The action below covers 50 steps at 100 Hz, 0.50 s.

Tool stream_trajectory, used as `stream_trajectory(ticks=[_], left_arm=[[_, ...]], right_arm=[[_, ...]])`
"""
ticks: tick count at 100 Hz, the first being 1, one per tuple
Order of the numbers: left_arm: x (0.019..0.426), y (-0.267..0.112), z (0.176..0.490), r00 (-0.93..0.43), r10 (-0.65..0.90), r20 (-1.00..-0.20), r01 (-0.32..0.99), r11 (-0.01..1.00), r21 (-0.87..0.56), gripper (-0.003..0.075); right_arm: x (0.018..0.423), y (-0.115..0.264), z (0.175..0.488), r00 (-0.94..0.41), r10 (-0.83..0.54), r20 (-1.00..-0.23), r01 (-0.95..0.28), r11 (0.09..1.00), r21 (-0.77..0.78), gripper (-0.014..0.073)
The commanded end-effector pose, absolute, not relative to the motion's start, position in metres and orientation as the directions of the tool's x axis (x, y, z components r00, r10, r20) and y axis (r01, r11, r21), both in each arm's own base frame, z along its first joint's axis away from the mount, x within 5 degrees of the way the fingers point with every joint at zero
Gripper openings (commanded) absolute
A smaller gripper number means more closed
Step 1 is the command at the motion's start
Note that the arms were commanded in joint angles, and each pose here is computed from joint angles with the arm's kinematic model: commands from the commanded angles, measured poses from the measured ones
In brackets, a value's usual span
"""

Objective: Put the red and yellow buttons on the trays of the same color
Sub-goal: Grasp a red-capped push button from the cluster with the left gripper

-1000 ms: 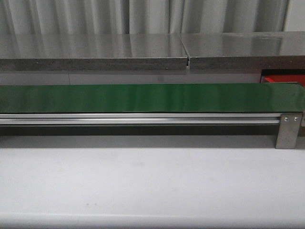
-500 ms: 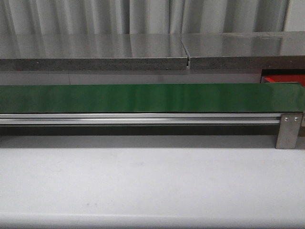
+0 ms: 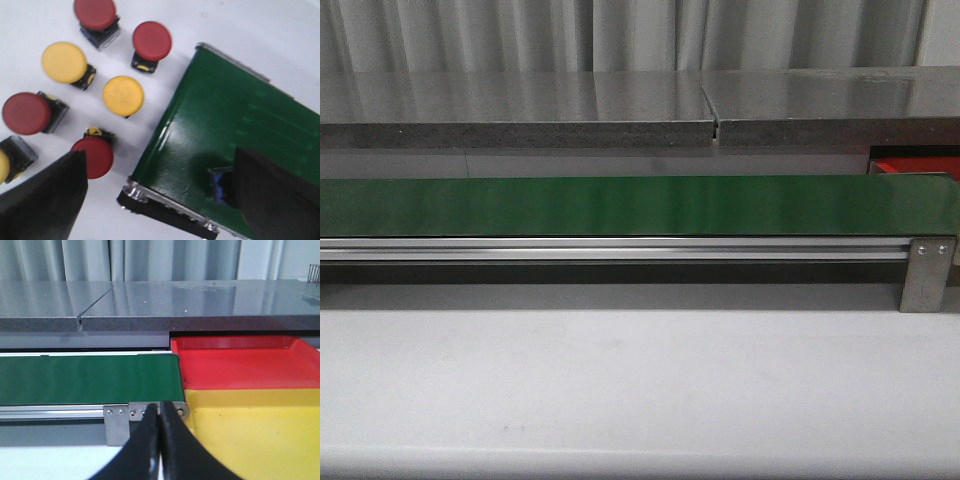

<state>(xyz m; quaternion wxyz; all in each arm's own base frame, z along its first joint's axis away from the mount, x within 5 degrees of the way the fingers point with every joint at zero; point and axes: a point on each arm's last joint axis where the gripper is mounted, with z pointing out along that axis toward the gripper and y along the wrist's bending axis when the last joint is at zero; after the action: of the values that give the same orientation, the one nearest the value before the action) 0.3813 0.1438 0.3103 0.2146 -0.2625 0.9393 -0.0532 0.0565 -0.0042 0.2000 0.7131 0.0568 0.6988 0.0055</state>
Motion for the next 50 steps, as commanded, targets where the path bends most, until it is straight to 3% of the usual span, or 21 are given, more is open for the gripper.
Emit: stream_trajectory(ticks=[1,50], left_arm=[[0.367,0.150,0.331,-0.718,-0.550,-0.428,-0.496,0.834,-0.239,0.0587],[0.365,0.175,0.275,-0.646,-0.711,-0.278,-0.668,0.703,-0.244,0.0587]], right_arm=[[0.054,-0.004,0.215,0.135,0.061,-0.989,0.069,0.995,0.071,-0.0117],[0.054,-0.004,0.215,0.135,0.061,-0.989,0.069,0.995,0.071,-0.0117]])
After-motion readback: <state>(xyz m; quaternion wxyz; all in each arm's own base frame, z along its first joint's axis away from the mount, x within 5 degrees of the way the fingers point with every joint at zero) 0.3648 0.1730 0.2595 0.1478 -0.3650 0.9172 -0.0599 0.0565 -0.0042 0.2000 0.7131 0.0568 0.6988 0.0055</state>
